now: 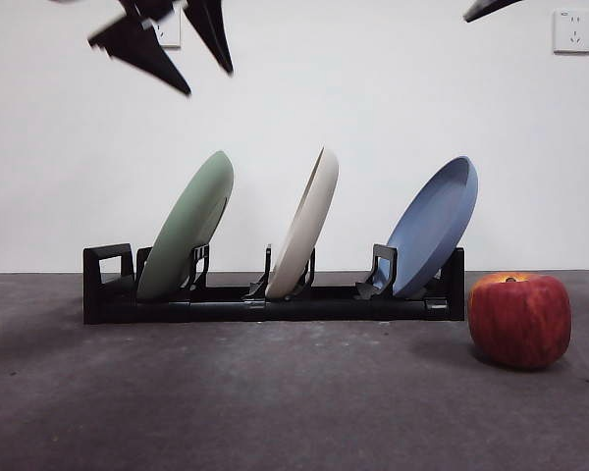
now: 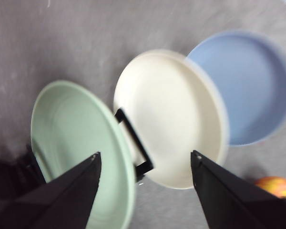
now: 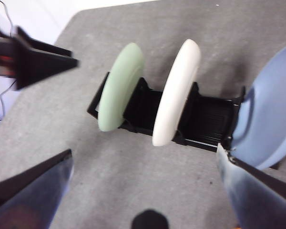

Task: Take the green plate from the plate rack,put the plate on the table,take the apple from the table,put the apple in the plate

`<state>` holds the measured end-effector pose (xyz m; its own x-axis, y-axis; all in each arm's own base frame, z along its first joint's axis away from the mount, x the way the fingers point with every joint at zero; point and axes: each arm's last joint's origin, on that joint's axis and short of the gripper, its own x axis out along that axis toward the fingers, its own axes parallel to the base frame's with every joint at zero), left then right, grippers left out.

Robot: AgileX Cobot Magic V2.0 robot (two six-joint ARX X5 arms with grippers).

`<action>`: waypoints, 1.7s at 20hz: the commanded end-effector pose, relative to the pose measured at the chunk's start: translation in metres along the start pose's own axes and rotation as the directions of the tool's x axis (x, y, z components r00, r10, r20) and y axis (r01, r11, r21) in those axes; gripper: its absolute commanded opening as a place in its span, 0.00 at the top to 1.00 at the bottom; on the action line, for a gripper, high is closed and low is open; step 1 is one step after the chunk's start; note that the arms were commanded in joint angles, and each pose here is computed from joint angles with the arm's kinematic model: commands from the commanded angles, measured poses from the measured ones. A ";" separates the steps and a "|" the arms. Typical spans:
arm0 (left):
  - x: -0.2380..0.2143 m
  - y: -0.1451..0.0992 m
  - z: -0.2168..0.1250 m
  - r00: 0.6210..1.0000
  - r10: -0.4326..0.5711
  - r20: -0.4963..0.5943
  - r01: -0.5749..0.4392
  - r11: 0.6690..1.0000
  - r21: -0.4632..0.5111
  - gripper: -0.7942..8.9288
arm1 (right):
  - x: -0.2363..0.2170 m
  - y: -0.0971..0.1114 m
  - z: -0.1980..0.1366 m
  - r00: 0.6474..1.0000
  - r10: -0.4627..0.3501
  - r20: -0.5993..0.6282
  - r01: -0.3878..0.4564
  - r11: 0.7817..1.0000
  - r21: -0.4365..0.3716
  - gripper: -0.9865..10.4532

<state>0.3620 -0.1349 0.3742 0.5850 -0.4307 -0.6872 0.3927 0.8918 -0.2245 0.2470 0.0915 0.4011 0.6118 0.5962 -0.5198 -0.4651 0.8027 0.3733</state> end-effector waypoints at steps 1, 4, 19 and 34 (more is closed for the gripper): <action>0.024 0.004 -0.003 0.998 0.055 -0.038 -0.054 0.998 0.013 0.59 | 0.001 0.000 0.000 1.000 -0.005 -0.009 0.005 1.000 -0.017 0.47; 0.052 0.010 -0.006 0.994 0.083 -0.066 -0.083 0.997 0.011 0.59 | 0.001 0.000 -0.002 1.000 -0.009 -0.028 0.009 1.000 -0.012 0.47; 0.078 0.013 -0.010 0.994 0.079 -0.081 -0.079 0.997 0.010 0.93 | 0.000 -0.003 -0.007 0.993 -0.095 -0.063 0.093 0.995 -0.027 0.47; -0.051 -0.057 0.057 0.986 -0.038 0.165 0.015 0.991 0.135 0.93 | 0.000 -0.003 -0.007 0.993 -0.095 -0.063 0.093 0.995 -0.027 0.47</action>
<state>0.3554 -0.1714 0.4534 0.6699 -0.4688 -0.5757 0.4668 0.8690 -0.1644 0.2432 0.0882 0.3939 0.6059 0.5173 -0.6044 -0.4158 0.8536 0.3137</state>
